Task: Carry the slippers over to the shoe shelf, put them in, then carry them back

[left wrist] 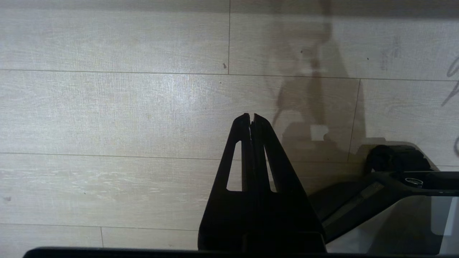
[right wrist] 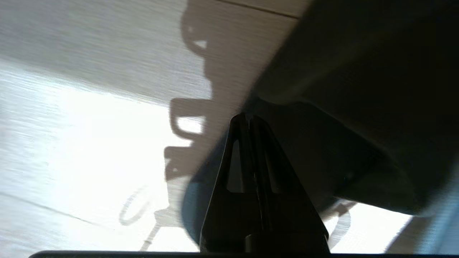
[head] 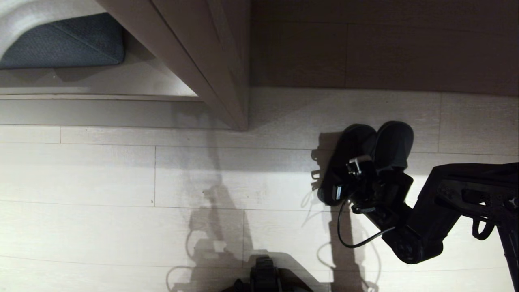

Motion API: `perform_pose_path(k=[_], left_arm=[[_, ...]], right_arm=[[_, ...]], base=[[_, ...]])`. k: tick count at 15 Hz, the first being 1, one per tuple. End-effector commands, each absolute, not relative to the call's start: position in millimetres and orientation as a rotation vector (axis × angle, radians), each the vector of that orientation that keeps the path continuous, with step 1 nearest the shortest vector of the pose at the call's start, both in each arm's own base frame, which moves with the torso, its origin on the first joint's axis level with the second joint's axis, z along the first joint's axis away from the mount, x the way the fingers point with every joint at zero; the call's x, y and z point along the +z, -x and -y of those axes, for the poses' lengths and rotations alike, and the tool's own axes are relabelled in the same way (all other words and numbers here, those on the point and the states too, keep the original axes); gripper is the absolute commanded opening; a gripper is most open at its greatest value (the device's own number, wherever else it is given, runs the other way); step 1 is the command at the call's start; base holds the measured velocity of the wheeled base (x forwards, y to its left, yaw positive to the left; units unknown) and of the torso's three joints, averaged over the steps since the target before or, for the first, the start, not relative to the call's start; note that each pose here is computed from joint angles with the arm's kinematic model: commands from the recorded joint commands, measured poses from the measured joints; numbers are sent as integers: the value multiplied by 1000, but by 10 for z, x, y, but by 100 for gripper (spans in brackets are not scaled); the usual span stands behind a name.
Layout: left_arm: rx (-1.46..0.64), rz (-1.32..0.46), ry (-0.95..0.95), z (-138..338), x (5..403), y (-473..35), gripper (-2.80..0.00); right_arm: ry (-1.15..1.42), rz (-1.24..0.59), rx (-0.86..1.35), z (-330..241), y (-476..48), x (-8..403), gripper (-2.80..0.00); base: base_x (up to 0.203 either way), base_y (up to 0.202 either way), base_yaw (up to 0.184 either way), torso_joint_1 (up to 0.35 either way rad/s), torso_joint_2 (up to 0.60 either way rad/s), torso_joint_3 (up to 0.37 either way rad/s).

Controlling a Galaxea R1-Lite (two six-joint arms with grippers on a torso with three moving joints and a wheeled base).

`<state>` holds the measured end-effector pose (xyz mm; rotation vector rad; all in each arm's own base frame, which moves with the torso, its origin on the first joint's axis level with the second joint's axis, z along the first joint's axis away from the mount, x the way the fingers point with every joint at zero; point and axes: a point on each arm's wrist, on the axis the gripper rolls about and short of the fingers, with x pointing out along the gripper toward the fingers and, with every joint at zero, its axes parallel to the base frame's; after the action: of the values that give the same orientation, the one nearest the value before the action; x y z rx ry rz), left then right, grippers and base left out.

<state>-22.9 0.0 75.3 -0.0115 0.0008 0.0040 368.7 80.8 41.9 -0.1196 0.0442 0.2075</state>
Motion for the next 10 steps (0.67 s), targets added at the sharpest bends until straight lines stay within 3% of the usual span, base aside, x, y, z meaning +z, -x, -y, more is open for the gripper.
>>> perform_pose_path(k=[1, 10], left_arm=[[5, -2, 12, 0, 753, 228, -280], [5, -2, 12, 0, 753, 228, -280]], right_arm=[[145, -45, 184, -713, -3698, 400, -280], [232, -27, 79, -310, -3695, 524, -280]], base=[[0, 0, 0, 0, 0, 0], [0, 0, 0, 0, 0, 0]])
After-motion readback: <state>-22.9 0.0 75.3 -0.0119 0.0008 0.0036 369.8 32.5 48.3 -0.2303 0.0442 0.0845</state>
